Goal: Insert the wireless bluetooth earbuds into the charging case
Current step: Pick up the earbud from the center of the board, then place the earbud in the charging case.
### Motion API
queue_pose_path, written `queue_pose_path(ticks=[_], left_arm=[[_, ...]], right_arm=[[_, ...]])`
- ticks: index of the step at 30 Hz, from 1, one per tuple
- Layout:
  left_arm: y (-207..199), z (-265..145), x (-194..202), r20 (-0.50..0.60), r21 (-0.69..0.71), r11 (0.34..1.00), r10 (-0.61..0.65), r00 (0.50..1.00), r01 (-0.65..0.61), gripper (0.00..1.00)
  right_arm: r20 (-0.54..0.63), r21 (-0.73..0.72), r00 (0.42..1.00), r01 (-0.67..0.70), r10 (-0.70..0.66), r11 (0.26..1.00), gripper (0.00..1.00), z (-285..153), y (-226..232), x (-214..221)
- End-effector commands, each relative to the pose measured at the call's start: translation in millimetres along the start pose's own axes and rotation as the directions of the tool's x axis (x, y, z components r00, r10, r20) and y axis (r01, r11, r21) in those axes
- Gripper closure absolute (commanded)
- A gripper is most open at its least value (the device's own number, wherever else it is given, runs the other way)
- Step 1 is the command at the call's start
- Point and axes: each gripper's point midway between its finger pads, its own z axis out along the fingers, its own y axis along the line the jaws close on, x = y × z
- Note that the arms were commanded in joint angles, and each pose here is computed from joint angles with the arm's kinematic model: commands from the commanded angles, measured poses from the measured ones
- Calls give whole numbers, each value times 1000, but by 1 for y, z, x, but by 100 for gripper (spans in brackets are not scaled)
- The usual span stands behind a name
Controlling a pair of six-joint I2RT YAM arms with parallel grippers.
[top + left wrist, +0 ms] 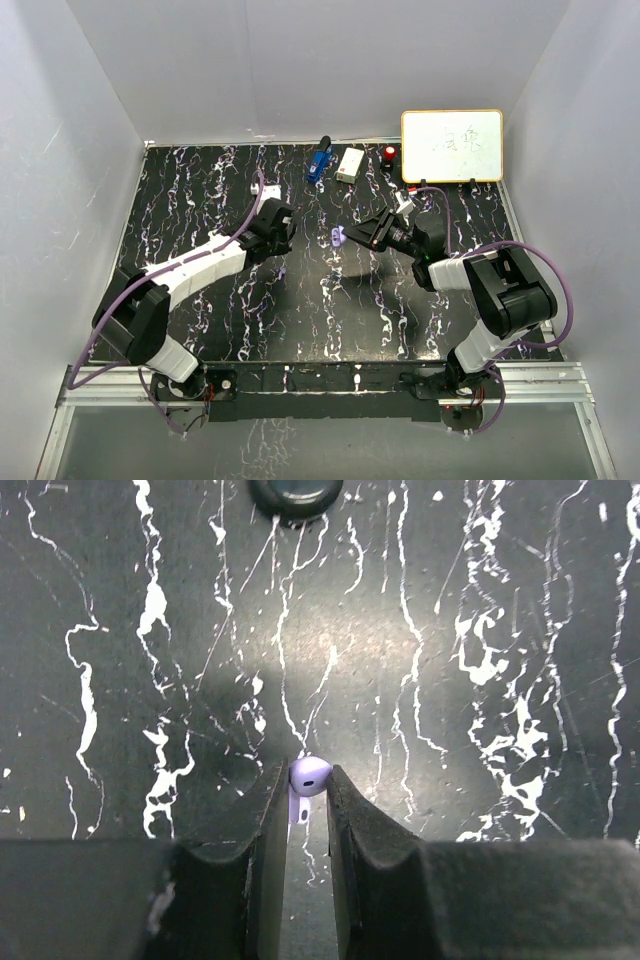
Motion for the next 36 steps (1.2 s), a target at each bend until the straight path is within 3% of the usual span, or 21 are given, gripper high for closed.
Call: queue_pose_path(ticks=[1, 10, 21, 36], left_arm=[[-20, -13, -34, 100, 84, 996, -31, 995, 22, 100], [-59, -22, -64, 196, 268, 962, -95, 976, 40, 100], [-91, -40, -90, 359, 393, 919, -126, 925, -27, 100], [-107, -59, -95, 436, 546, 836, -223, 872, -60, 100]], right_arm=[[14, -45, 999, 36, -36, 998, 100, 1, 10, -7], [-12, -11, 1000, 24, -24, 1000, 100, 7, 4, -8], [-32, 42, 999, -18, 19, 999, 100, 15, -4, -11], [-51, 8, 996, -77, 77, 997, 100, 22, -1, -12]])
